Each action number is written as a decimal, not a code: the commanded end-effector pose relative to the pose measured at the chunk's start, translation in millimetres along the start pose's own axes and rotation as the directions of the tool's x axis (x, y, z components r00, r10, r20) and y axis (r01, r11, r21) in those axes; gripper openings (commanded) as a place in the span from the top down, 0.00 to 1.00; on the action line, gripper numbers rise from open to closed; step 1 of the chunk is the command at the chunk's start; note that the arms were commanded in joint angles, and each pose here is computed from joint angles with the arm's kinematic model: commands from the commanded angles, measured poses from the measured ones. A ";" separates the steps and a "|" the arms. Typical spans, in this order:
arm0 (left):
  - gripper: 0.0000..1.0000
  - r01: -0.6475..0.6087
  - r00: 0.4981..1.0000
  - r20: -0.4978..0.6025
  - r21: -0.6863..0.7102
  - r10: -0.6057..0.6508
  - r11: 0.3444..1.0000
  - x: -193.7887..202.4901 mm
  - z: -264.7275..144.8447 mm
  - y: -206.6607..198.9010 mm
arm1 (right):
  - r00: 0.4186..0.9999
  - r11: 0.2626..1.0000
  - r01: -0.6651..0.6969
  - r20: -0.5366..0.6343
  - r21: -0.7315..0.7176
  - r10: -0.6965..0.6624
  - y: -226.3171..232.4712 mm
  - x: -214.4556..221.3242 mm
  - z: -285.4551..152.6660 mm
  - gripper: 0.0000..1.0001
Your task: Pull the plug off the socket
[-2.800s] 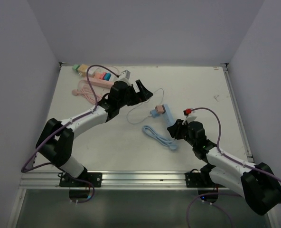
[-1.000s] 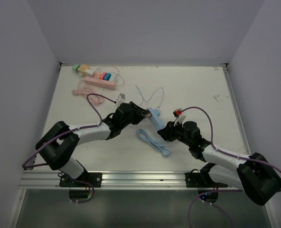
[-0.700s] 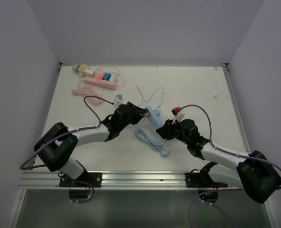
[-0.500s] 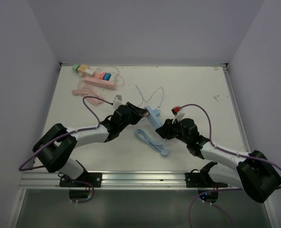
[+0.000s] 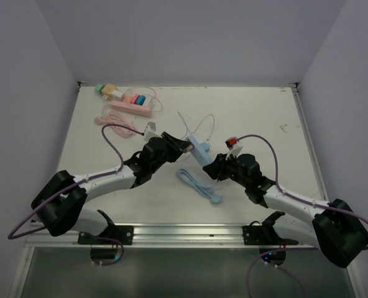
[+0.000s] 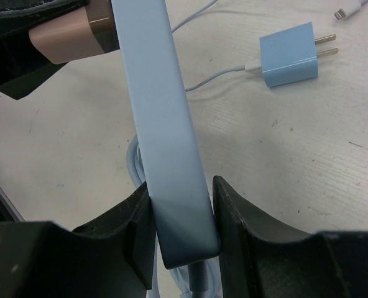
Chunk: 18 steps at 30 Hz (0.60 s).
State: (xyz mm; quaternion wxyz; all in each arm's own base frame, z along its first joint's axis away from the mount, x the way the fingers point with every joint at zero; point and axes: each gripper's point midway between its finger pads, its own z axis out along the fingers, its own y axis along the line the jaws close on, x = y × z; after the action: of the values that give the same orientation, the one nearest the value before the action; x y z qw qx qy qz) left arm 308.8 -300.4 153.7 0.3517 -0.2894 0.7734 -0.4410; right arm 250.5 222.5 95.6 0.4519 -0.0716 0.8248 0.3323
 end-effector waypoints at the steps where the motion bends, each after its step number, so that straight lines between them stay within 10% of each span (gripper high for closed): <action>1: 1.00 -0.018 0.999 -0.030 0.103 0.021 0.995 9.3 -20.3 -33.3 | 0.992 0.913 -0.104 0.106 0.395 0.067 -85.2 -12.2 -10.8 1.00; 6: 1.00 -0.038 0.989 -0.140 0.090 0.051 0.995 56.1 -12.3 -32.5 | 0.992 0.909 -0.105 0.110 0.404 0.066 -87.1 -12.9 -11.6 1.00; 18: 1.00 -0.014 0.999 -0.028 0.112 0.017 0.994 -8.6 -32.3 -35.1 | 0.991 0.887 -0.116 0.119 0.446 0.069 -96.9 -13.4 -16.4 1.00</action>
State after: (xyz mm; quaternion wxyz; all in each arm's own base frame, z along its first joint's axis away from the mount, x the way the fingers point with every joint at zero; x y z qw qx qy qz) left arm 299.5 -299.8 158.6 0.3537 -0.2784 0.7787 -0.4371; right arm 249.7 215.2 89.7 0.4423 -0.0642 0.8352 0.3204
